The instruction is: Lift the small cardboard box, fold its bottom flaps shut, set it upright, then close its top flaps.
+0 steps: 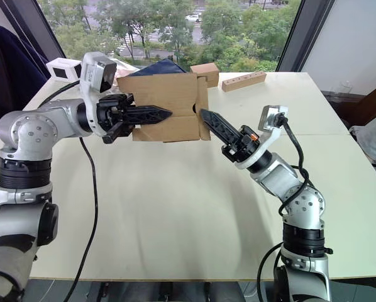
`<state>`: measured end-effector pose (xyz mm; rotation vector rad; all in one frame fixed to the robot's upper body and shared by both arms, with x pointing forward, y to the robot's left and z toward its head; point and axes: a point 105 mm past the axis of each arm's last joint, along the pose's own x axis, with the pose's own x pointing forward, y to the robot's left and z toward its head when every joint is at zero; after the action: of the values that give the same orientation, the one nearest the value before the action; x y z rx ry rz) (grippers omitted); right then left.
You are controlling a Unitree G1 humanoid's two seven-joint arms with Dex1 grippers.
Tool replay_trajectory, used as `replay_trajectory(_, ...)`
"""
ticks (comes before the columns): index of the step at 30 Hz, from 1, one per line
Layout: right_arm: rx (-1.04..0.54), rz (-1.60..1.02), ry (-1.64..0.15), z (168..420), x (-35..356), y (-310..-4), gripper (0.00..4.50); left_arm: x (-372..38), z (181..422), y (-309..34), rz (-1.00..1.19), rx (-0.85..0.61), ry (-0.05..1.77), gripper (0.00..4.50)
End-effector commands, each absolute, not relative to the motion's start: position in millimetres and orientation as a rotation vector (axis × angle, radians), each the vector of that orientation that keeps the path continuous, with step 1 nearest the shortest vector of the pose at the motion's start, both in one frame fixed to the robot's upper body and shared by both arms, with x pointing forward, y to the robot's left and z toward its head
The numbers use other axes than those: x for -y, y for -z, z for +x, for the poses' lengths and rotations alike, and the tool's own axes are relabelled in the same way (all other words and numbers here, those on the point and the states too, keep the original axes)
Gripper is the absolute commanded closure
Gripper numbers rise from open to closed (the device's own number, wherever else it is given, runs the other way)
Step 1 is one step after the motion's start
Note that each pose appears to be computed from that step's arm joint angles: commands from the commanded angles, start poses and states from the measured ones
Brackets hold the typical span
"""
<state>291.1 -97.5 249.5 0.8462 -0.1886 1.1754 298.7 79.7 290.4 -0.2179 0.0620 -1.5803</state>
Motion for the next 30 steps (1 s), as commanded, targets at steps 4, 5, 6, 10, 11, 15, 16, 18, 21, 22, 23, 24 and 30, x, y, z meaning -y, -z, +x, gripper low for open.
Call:
replay_trajectory(4,0.238,0.861,-1.230,275.6,81.8,-262.3,2.44,-77.9,294.0,-300.9,-0.217,0.012,1.600,4.50)
replay_trajectory(5,0.238,0.869,-1.233,274.6,80.8,-262.4,2.44,-77.5,294.6,-301.4,-0.221,0.017,1.600,4.50)
replay_trajectory(6,0.237,0.876,-1.236,273.4,79.8,-262.4,2.44,-77.1,295.2,-302.0,-0.225,0.021,1.599,4.50)
replay_trajectory(10,0.212,0.885,-1.253,267.2,75.8,-258.3,2.44,-76.3,296.2,-303.8,-0.232,0.030,1.599,4.50)
replay_trajectory(11,0.208,0.886,-1.250,266.9,76.0,-257.5,2.44,-76.3,296.1,-304.1,-0.233,0.031,1.600,4.50)
replay_trajectory(15,0.214,0.883,-1.228,266.9,82.6,-257.0,2.44,-77.8,294.4,-305.4,-0.234,0.031,1.607,4.50)
replay_trajectory(16,0.218,0.882,-1.223,266.8,85.6,-257.8,2.44,-78.7,293.6,-305.8,-0.236,0.030,1.611,4.50)
replay_trajectory(18,0.228,0.877,-1.209,267.2,92.0,-259.4,2.44,-81.1,292.3,-306.1,-0.236,0.025,1.615,4.50)
replay_trajectory(21,0.250,0.898,-1.201,266.4,101.3,-263.8,2.44,-84.3,291.6,-306.4,-0.237,0.020,1.617,4.50)
replay_trajectory(22,0.254,0.902,-1.197,266.4,103.1,-264.4,2.44,-84.8,291.4,-306.5,-0.237,0.019,1.617,4.50)
replay_trajectory(23,0.256,0.903,-1.193,266.1,104.6,-264.3,2.71,-85.2,290.9,-306.6,-0.238,0.018,1.619,4.50)
replay_trajectory(24,0.257,0.905,-1.187,266.1,106.0,-264.0,2.96,-85.4,290.6,-306.7,-0.239,0.018,1.620,4.50)
replay_trajectory(30,0.259,0.900,-1.172,265.1,109.7,-263.1,4.47,-85.3,289.0,-307.2,-0.247,0.018,1.626,4.50)
